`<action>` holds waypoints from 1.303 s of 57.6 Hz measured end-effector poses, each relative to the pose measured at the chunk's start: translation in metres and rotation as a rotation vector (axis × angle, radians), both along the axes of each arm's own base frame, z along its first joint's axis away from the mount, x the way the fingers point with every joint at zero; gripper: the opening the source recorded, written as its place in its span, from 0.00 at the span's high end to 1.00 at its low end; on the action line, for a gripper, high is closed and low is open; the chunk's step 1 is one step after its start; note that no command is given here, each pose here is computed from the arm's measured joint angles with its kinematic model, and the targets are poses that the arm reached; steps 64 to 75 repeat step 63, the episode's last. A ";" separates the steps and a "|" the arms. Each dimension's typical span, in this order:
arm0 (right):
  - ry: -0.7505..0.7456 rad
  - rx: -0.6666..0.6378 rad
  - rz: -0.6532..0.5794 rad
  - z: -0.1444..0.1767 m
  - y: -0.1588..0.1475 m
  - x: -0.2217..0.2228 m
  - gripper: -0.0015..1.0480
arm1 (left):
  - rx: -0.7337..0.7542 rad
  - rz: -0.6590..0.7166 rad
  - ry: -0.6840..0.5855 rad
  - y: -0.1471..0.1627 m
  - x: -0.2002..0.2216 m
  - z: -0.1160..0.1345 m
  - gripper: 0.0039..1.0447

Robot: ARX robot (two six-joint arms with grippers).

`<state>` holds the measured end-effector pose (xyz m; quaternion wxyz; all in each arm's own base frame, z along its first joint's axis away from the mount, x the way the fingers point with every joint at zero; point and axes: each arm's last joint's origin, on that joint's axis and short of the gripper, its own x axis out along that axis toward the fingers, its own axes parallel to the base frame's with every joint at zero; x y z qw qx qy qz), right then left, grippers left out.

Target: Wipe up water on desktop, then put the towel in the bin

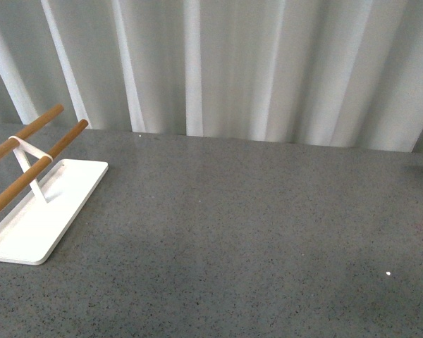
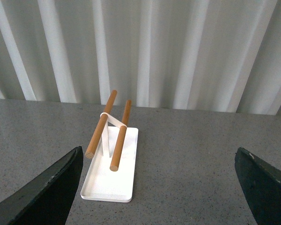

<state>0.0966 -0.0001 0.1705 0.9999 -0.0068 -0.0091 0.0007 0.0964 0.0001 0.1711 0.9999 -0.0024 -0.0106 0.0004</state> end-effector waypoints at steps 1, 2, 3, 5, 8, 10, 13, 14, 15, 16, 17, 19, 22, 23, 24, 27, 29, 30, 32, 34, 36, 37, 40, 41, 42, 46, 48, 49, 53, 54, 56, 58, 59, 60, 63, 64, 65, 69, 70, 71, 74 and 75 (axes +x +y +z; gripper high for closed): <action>0.000 0.000 0.000 0.000 0.000 0.000 0.83 | 0.000 0.000 0.000 0.000 0.000 0.000 0.06; 0.000 0.000 0.000 0.000 0.000 0.000 0.82 | 0.000 0.000 0.000 0.000 0.000 0.000 0.06; 0.000 0.000 0.000 0.000 0.000 0.000 0.76 | 0.000 0.000 0.000 0.000 0.000 0.000 0.06; 0.001 0.000 0.000 0.000 0.000 0.000 0.70 | 0.000 0.000 0.000 0.000 0.000 0.000 0.06; 0.000 0.000 0.000 0.000 0.000 0.000 0.61 | 0.000 0.000 0.000 0.000 0.000 0.000 0.06; 0.001 0.000 0.000 0.000 0.000 0.000 0.54 | 0.000 0.000 0.000 0.000 0.000 0.000 0.06; 0.000 0.000 0.000 0.000 0.000 0.000 0.46 | 0.000 0.000 0.000 0.000 0.000 0.000 0.06; 0.001 0.000 0.000 0.000 0.000 0.000 0.43 | 0.000 0.000 0.000 0.000 0.000 0.000 0.06; 0.000 0.000 0.000 0.000 0.000 0.000 0.41 | 0.000 0.000 0.000 0.000 0.000 0.000 0.06; 0.001 0.000 0.000 0.000 0.000 0.000 0.37 | 0.000 0.000 0.000 0.000 0.000 0.000 0.06; 0.000 0.000 0.000 0.000 0.000 0.000 0.34 | 0.000 0.000 0.000 0.000 0.000 0.000 0.06; 0.001 0.000 0.000 0.000 0.000 0.000 0.29 | 0.000 0.000 0.000 0.000 0.000 0.000 0.06; 0.000 0.000 0.000 0.000 0.000 0.000 0.21 | 0.000 0.000 0.000 0.000 0.000 0.000 0.06; 0.000 0.000 0.000 0.000 0.000 0.000 0.17 | 0.000 0.000 0.000 0.000 0.000 0.000 0.06; 0.001 0.000 0.000 0.000 0.000 0.000 0.15 | 0.000 0.000 0.000 0.000 0.000 0.000 0.06; 0.000 0.000 0.000 0.000 0.000 0.000 0.07 | 0.000 0.000 0.000 0.000 0.000 0.000 0.06; 0.001 0.002 0.000 0.000 0.000 0.000 0.05 | 0.000 0.000 0.000 0.000 0.000 0.000 0.06; 0.000 0.002 0.000 0.000 0.000 0.000 0.06 | 0.000 0.000 0.000 0.000 0.000 0.000 0.06; 0.000 0.002 0.000 0.000 0.000 0.000 0.07 | 0.000 0.000 0.000 0.000 0.000 0.000 0.06; 0.000 0.002 0.000 0.000 0.000 0.000 0.07 | 0.000 0.000 0.000 0.000 0.000 0.000 0.06; 0.000 0.002 0.000 0.000 0.000 0.000 0.07 | 0.000 0.000 0.000 0.000 0.000 0.000 0.06; 0.000 0.002 0.000 0.000 0.000 0.000 0.07 | 0.000 0.000 0.000 0.000 0.000 0.000 0.06; 0.000 0.002 0.000 0.000 0.000 0.000 0.07 | 0.000 0.000 0.000 0.000 0.000 0.000 0.06; 0.001 0.002 0.000 0.000 0.000 0.000 0.07 | 0.000 0.000 0.000 0.000 0.000 0.000 0.06; 0.000 0.002 0.000 0.000 0.000 0.000 0.07 | 0.000 0.000 0.000 0.000 0.000 0.000 0.06; 0.000 0.002 0.000 0.000 0.000 0.000 0.07 | 0.000 0.000 0.000 0.000 0.000 0.000 0.06; 0.000 0.002 0.000 0.000 0.000 0.000 0.07 | 0.000 0.000 0.000 0.000 0.000 0.000 0.06; 0.000 0.002 0.000 0.000 0.000 0.000 0.07 | 0.000 0.000 0.000 0.000 0.000 0.000 0.06; 0.001 0.002 0.000 0.000 0.000 0.000 0.07 | 0.000 0.000 0.000 0.000 0.000 0.000 0.06; 0.000 0.002 0.000 0.000 0.000 0.000 0.07 | 0.000 0.000 0.000 0.000 0.000 0.000 0.06; 0.000 0.002 0.000 0.000 0.000 0.000 0.07 | 0.000 0.000 0.000 0.000 0.000 0.000 0.06; 0.000 0.002 0.000 0.000 0.000 0.000 0.07 | 0.000 0.000 0.000 0.000 0.000 0.000 0.06; 0.000 0.002 0.000 0.000 0.000 0.000 0.07 | 0.000 0.000 0.000 0.000 0.000 0.000 0.06; 0.000 0.002 0.000 0.000 0.000 0.000 0.07 | 0.000 0.000 0.000 0.000 0.000 0.000 0.06; 0.000 0.002 0.000 0.000 0.000 0.000 0.07 | 0.000 0.000 0.000 0.000 0.000 0.000 0.06; 0.000 0.002 0.000 0.000 0.000 0.000 0.07 | 0.000 0.000 0.000 0.000 0.000 0.000 0.06; 0.000 0.002 0.000 0.000 0.000 0.000 0.07 | 0.000 0.000 0.000 0.000 0.000 0.000 0.06; 0.000 0.002 0.000 0.000 0.000 0.000 0.07 | 0.000 0.000 0.000 0.000 0.000 0.000 0.06; 0.000 0.002 0.000 0.000 0.000 0.000 0.07 | 0.000 0.000 0.000 0.000 0.000 0.000 0.06; 0.000 0.002 0.000 0.000 0.000 0.000 0.07 | 0.000 0.000 0.000 0.000 0.000 0.000 0.06; 0.000 0.002 0.000 0.000 0.000 0.000 0.07 | 0.000 0.000 0.000 0.000 0.000 0.000 0.06; 0.000 0.002 0.000 0.000 0.000 0.000 0.07 | 0.000 0.000 0.000 0.000 0.000 0.000 0.06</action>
